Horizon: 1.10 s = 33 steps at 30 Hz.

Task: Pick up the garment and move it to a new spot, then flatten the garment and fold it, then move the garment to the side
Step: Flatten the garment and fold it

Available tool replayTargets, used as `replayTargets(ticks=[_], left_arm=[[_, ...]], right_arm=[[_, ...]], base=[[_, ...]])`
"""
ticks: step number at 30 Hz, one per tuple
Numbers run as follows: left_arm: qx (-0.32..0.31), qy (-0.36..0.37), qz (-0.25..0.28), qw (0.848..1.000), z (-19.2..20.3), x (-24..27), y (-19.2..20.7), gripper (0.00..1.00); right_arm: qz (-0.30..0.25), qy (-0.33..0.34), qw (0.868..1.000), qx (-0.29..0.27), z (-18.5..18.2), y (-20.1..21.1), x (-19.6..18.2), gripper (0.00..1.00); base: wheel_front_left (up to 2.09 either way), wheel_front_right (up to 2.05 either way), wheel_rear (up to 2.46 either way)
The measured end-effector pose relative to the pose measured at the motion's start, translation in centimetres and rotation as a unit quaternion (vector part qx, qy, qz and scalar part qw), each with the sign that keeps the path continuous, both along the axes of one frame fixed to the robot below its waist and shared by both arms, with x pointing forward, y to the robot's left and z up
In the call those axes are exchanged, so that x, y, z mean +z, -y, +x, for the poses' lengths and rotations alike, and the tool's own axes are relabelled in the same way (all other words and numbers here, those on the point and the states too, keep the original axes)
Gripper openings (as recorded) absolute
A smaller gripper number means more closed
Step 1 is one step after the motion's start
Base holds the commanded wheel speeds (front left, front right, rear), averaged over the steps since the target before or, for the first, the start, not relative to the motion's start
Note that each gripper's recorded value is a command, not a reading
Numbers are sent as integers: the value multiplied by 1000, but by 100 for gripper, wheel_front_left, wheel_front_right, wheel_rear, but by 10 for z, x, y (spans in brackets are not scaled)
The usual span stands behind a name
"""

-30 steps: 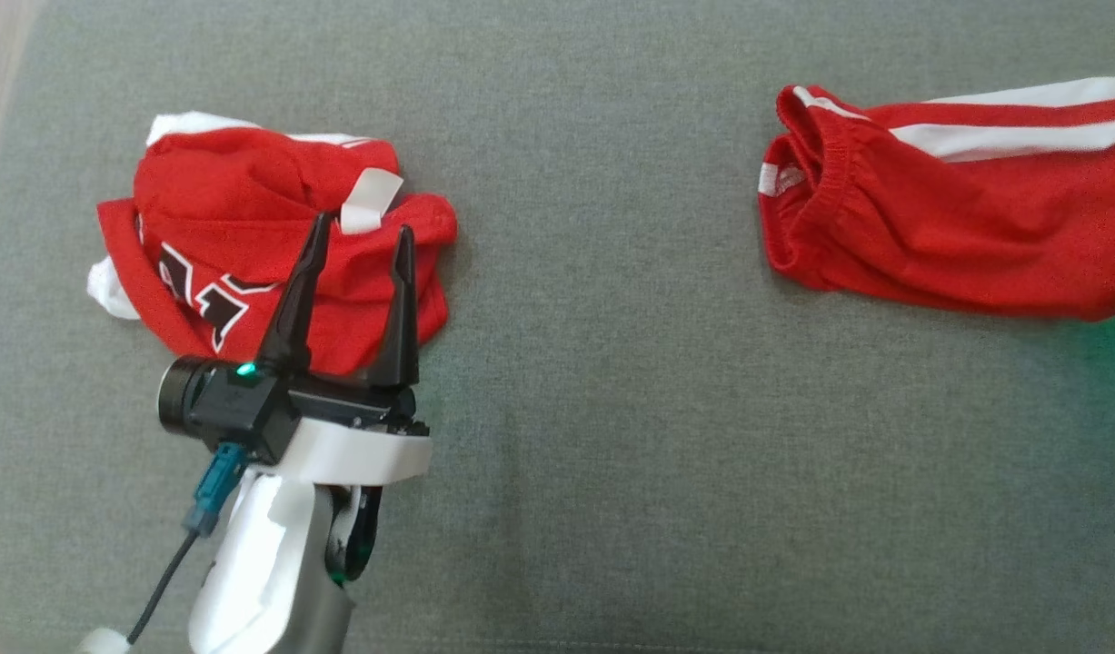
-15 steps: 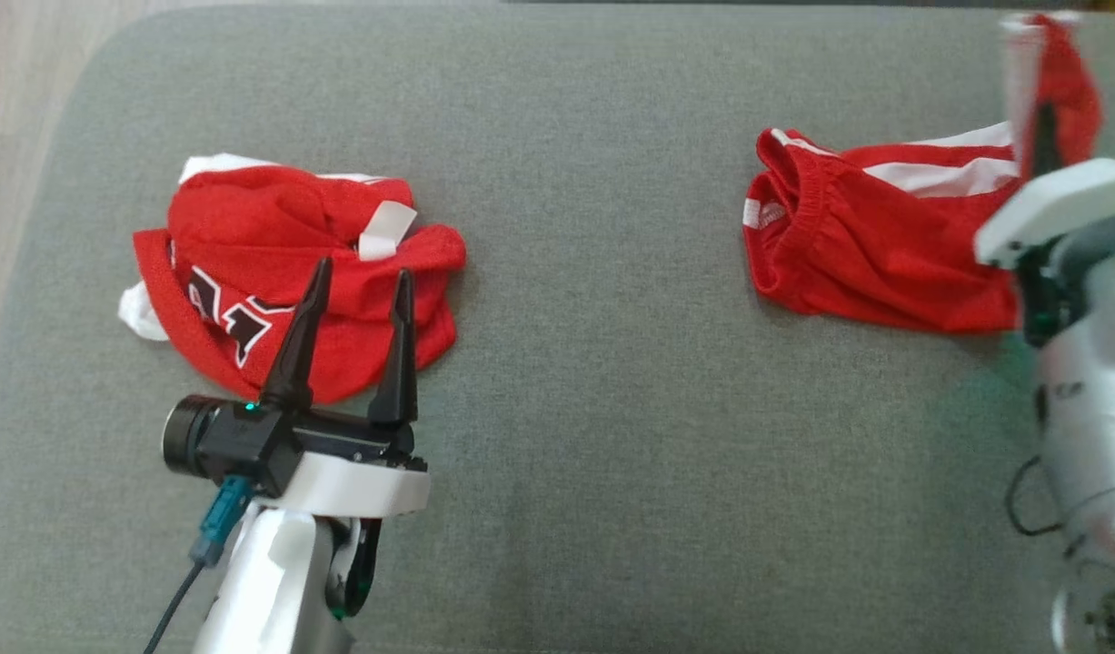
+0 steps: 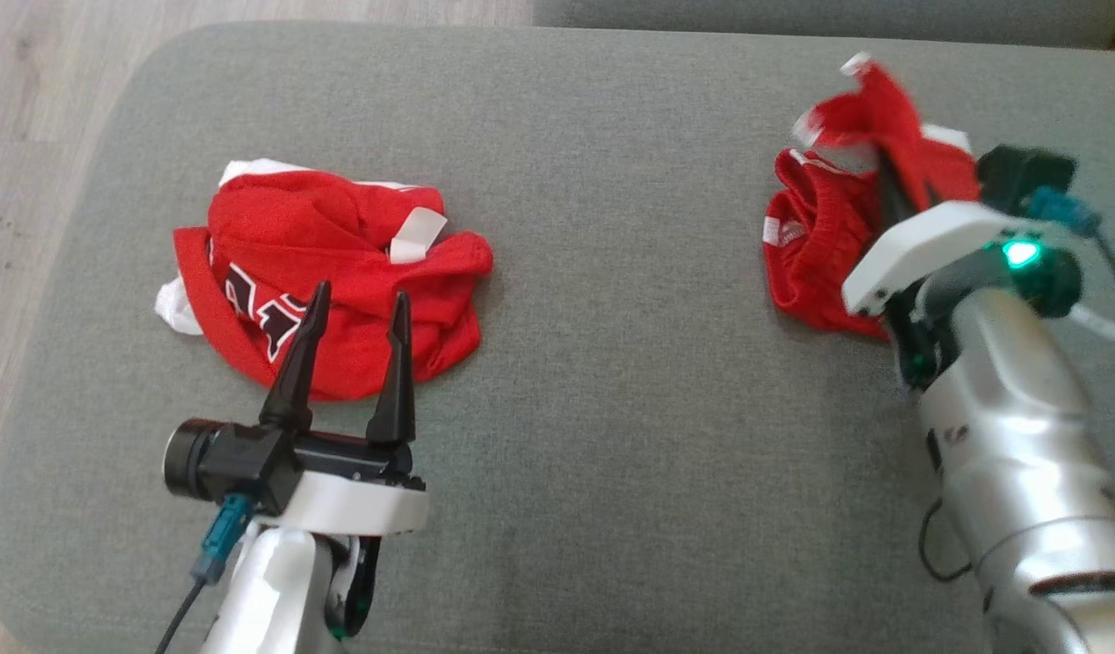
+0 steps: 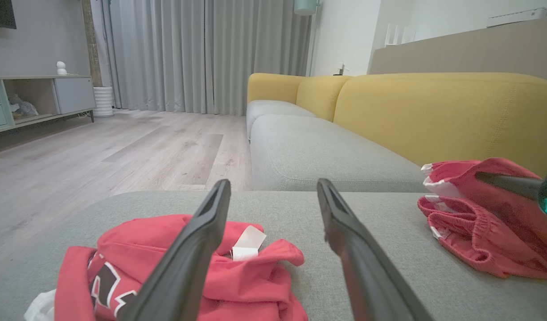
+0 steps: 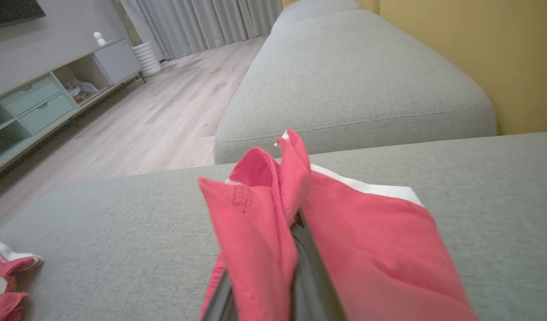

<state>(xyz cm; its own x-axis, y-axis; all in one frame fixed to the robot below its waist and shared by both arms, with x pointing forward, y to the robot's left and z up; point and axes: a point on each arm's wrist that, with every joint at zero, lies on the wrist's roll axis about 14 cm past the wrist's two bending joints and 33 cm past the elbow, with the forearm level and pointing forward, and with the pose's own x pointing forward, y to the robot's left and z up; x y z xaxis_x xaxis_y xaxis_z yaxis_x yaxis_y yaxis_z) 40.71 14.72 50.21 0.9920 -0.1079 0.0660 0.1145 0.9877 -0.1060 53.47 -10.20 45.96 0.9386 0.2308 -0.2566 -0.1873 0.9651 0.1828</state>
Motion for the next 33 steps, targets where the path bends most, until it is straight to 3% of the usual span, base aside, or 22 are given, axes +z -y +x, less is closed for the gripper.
replayTargets(ticks=[6,8,10,15,20,26,33], left_arm=[[6,2,0,1000,-2,2,-3,100],[4,3,-1,1000,-2,2,-1,100],[1,3,-1,1000,-1,2,1,100],[-10,2,-1,1000,1,1,8,100],[-24,11,-3,1000,3,8,18,100],[-47,12,-8,999,1,8,36,100],[-73,22,-12,997,2,15,54,100]], right_arm=[[-3,-18,999,47,-21,-27,-18,0],[-30,-32,995,86,-38,-41,-33,0],[-50,-38,992,109,-50,-47,-43,100],[-123,-12,978,168,-70,-56,-48,100],[-110,36,981,158,-74,-52,-26,100],[-75,98,990,74,-71,-10,13,100],[-55,144,987,-43,-95,61,36,100]], base=[[0,0,0],[0,0,0],[0,0,0],[0,0,0],[0,0,0],[0,0,0],[0,0,0]])
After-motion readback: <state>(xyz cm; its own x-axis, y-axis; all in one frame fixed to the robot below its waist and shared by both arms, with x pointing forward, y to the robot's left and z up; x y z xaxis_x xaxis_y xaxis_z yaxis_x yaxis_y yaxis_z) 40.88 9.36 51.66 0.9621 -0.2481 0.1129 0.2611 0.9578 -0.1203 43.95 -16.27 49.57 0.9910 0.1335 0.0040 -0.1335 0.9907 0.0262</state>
